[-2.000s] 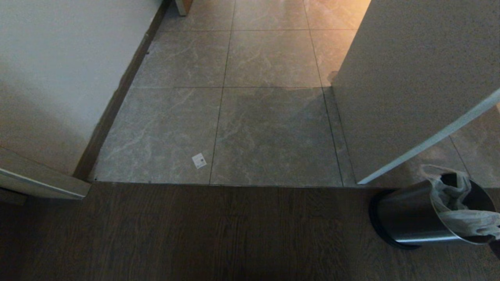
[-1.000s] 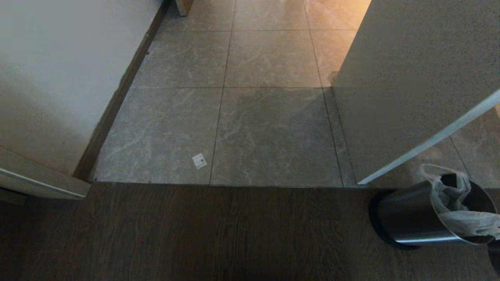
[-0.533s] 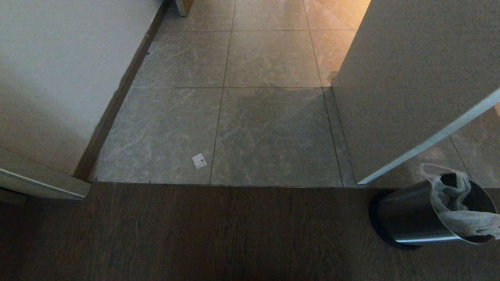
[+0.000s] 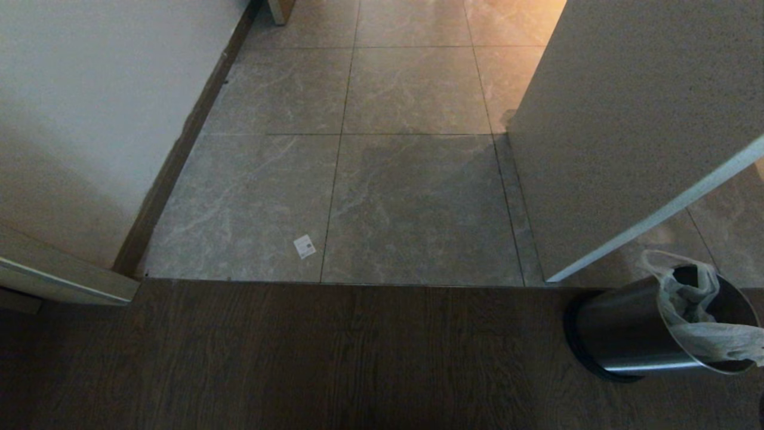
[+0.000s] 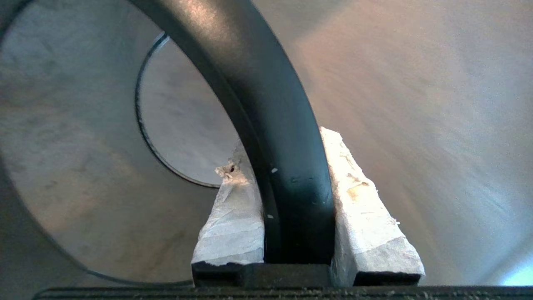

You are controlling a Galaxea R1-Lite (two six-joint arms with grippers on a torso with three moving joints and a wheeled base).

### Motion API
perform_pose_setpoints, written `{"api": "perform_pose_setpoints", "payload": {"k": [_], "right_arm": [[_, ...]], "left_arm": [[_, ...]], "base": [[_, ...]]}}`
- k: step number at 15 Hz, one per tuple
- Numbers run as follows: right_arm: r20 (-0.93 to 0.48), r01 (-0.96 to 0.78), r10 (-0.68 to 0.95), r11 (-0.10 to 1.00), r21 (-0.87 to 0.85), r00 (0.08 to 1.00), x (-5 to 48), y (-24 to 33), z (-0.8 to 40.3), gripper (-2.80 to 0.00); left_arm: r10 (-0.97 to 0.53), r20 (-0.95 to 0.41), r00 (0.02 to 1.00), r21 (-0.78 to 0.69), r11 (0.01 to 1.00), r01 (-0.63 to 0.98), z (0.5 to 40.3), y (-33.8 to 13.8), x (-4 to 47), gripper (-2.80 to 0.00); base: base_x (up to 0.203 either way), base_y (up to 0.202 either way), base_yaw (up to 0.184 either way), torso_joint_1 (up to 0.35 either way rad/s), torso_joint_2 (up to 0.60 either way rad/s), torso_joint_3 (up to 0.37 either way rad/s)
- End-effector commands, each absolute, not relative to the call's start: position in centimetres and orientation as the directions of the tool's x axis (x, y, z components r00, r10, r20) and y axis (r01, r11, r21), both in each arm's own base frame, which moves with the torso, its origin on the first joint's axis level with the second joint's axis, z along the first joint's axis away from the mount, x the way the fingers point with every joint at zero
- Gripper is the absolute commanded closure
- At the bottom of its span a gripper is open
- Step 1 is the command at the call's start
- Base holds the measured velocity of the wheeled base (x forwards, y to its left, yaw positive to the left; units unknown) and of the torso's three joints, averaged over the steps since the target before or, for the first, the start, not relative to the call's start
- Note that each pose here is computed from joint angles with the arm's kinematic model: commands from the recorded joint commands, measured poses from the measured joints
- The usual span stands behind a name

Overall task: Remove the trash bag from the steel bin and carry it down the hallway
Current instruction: Place the outer trash can on the ground

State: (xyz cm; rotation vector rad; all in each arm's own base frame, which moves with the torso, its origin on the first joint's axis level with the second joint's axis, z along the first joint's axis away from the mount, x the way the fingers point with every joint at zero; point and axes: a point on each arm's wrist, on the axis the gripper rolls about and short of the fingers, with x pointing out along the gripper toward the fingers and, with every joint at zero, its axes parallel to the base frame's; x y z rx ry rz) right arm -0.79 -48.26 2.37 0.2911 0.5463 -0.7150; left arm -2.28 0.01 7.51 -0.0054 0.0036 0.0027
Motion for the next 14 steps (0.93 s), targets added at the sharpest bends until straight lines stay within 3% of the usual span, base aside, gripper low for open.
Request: {"api": "perform_pose_setpoints", "payload": {"k": [1, 14], "right_arm": [[-0.577, 0.685, -0.525, 0.723, 0.086, 0.626, -0.8, -48.3, 1.2, 0.0], [-0.576, 0.64, -0.478, 0.761, 0.105, 0.663, 2.1, -49.9, -2.6, 0.0]], "left_arm": [[0.003, -0.004, 1.0, -0.006, 1.0, -0.003, 7.5, 0.0, -2.3, 0.0], [0.003, -0.003, 1.0, -0.006, 1.0, -0.003, 7.5, 0.0, -2.3, 0.0]], "base": [[0.0, 0.0, 0.0, 0.0, 0.0, 0.0], [0.0, 0.0, 0.0, 0.0, 0.0, 0.0]]}}
